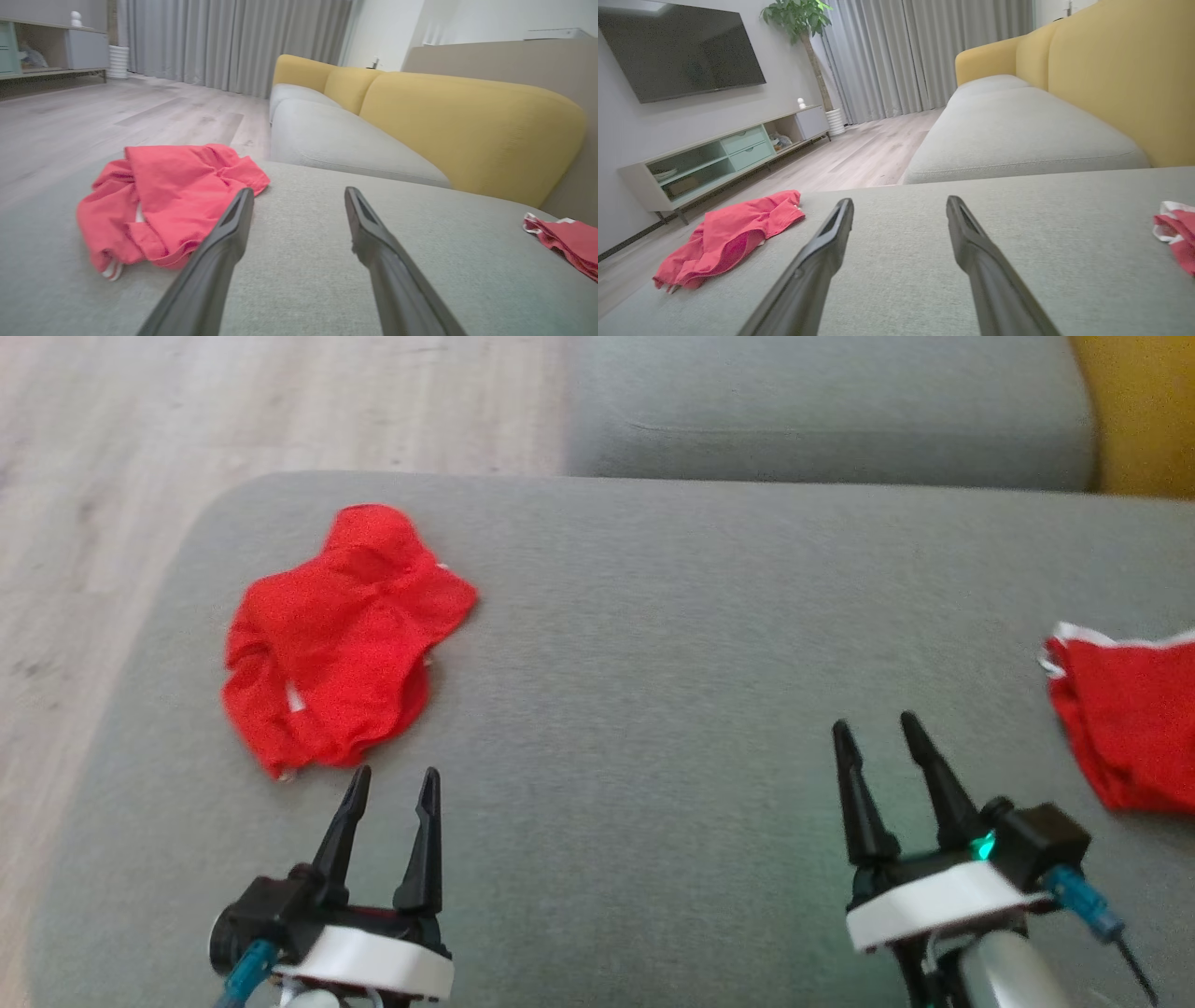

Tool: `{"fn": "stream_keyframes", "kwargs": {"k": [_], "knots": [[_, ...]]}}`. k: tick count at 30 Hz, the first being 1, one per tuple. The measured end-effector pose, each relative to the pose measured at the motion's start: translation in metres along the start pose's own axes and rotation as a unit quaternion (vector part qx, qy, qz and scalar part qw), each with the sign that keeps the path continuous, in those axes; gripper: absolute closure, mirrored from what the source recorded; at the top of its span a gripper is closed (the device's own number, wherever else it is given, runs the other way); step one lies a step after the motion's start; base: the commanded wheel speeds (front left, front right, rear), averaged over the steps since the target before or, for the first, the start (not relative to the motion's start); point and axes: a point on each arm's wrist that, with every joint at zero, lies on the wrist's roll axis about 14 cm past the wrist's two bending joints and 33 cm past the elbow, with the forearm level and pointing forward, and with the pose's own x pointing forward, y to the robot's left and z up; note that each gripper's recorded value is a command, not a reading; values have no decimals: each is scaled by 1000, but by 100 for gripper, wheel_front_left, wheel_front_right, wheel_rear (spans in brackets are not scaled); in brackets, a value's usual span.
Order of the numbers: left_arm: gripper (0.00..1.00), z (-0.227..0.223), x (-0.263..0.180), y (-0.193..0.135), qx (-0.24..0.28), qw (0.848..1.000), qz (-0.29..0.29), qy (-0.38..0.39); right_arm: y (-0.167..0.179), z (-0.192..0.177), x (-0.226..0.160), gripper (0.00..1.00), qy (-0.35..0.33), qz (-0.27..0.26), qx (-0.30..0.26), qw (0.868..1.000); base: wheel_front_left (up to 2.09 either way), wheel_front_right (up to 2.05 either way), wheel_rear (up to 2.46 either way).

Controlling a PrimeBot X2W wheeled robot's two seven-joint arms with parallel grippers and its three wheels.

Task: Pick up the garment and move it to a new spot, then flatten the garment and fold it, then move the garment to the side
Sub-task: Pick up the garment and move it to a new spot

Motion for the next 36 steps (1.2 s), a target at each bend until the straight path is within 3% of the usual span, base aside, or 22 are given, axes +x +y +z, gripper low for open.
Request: {"fn": "stream_keyframes", "kwargs": {"k": [12,19,30,36], "knots": [[0,5,-58,48,0,995,98,-17,84,-27,10,0,44,125,23,991,0,0,0],[0,7,-81,64,-2,991,134,-27,113,-35,8,0,60,168,32,983,0,0,0],[0,5,-71,63,5,992,125,-16,104,-48,9,0,78,157,38,984,0,0,0],[0,1,-21,63,63,995,67,30,91,-55,25,0,81,144,36,986,0,0,0]]}}
